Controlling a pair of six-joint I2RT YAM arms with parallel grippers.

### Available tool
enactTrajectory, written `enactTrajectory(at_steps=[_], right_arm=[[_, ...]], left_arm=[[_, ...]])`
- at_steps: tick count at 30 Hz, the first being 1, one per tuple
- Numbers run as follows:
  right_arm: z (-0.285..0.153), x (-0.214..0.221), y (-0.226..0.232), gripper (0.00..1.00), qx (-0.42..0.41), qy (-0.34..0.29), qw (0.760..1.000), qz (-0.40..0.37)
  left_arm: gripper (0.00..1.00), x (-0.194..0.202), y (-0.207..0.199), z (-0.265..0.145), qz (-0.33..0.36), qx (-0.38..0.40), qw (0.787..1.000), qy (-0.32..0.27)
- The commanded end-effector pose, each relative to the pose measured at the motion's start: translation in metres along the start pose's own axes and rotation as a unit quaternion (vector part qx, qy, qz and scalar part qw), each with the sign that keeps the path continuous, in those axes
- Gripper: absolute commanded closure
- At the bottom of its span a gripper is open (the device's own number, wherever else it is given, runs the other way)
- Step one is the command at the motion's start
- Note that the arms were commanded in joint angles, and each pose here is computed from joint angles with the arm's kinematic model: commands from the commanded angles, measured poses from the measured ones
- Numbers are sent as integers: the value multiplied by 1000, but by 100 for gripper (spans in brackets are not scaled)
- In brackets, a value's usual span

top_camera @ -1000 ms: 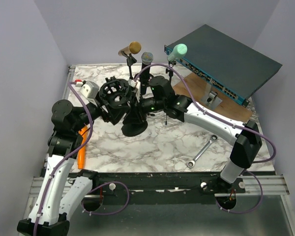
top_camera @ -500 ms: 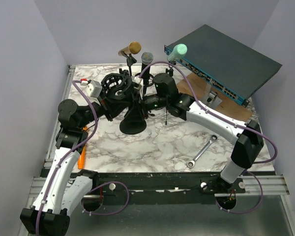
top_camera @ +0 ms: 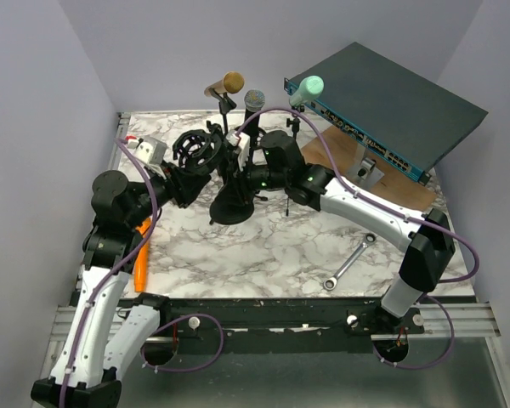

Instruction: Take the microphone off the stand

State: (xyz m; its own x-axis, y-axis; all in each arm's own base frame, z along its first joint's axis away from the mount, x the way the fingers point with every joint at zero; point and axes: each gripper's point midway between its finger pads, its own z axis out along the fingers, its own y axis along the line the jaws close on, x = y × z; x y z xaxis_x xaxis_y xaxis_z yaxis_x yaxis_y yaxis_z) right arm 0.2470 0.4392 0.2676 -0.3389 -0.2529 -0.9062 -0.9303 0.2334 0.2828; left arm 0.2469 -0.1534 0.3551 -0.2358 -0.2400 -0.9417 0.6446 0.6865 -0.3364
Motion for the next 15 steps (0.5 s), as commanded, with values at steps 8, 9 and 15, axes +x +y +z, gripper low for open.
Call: enactTrajectory(at_steps=[8, 9, 15], right_arm=[[-14, -18, 10, 99, -5, -32, 997, -69], [-13, -17, 9, 99, -6, -30, 997, -70], [-10, -4, 16, 99, -43, -16, 994, -104]], left_arm=[[24, -18, -35, -68, 200, -2, 979, 29], [19, -23, -38, -74, 215, -5, 976, 25], [4, -51, -54, -98, 281, -18, 959, 2]])
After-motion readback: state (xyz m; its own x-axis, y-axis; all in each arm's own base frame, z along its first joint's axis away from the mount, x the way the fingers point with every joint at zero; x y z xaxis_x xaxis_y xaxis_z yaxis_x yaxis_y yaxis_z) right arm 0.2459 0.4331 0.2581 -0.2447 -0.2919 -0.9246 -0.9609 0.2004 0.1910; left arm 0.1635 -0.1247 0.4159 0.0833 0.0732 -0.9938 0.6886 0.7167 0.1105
